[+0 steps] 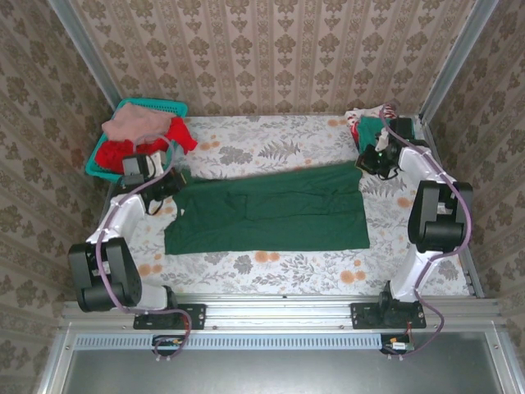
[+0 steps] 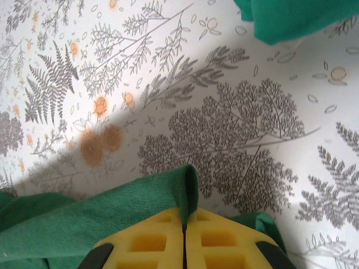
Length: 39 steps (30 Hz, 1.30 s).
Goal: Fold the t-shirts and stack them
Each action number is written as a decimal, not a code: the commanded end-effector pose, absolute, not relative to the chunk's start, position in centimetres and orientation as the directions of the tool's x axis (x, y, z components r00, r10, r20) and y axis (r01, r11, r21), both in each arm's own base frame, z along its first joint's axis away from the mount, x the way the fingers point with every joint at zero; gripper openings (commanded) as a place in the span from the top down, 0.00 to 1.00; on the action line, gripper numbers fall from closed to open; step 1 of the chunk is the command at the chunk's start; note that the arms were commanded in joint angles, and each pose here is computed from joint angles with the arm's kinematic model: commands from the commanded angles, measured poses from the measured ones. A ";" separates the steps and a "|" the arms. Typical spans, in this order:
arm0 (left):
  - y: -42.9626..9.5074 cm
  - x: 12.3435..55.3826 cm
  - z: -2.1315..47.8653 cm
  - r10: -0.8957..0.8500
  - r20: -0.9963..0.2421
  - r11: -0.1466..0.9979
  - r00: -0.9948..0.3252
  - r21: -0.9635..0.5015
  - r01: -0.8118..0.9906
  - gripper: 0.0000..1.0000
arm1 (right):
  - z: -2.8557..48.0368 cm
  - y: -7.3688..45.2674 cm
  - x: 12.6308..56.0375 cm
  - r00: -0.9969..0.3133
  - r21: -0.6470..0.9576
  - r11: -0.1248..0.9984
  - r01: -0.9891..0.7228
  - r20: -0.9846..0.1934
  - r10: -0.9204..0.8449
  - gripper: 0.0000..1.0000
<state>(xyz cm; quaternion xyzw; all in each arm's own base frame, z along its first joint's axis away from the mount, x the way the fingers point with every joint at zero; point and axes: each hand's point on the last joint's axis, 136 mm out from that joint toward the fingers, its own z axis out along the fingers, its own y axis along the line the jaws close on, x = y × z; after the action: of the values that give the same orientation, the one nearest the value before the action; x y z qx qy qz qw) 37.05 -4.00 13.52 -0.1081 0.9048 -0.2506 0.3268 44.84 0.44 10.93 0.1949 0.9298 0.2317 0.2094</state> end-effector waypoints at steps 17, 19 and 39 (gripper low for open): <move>-2.5 45.3 15.3 -0.349 -0.563 0.859 -0.749 -0.511 -0.016 1.00 | 11.5 -1.3 50.5 -0.822 0.493 0.813 0.308 -0.293 0.489 0.85; -2.7 45.4 15.1 -0.337 -0.564 0.863 -0.754 -0.505 -0.008 1.00 | 11.6 -1.4 50.5 -0.824 0.488 0.819 0.303 -0.298 0.482 0.83; -4.0 46.3 14.0 -0.309 -0.546 0.860 -0.779 -0.510 0.017 1.00 | 6.5 5.1 50.6 -0.933 0.133 0.977 0.167 -0.298 0.200 0.65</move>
<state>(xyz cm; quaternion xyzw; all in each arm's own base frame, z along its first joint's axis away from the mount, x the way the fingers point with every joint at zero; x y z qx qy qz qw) 45.65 -3.40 13.05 -0.1010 0.9116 -0.2449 0.3142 50.31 7.41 8.26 0.1028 0.9711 0.1207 0.1785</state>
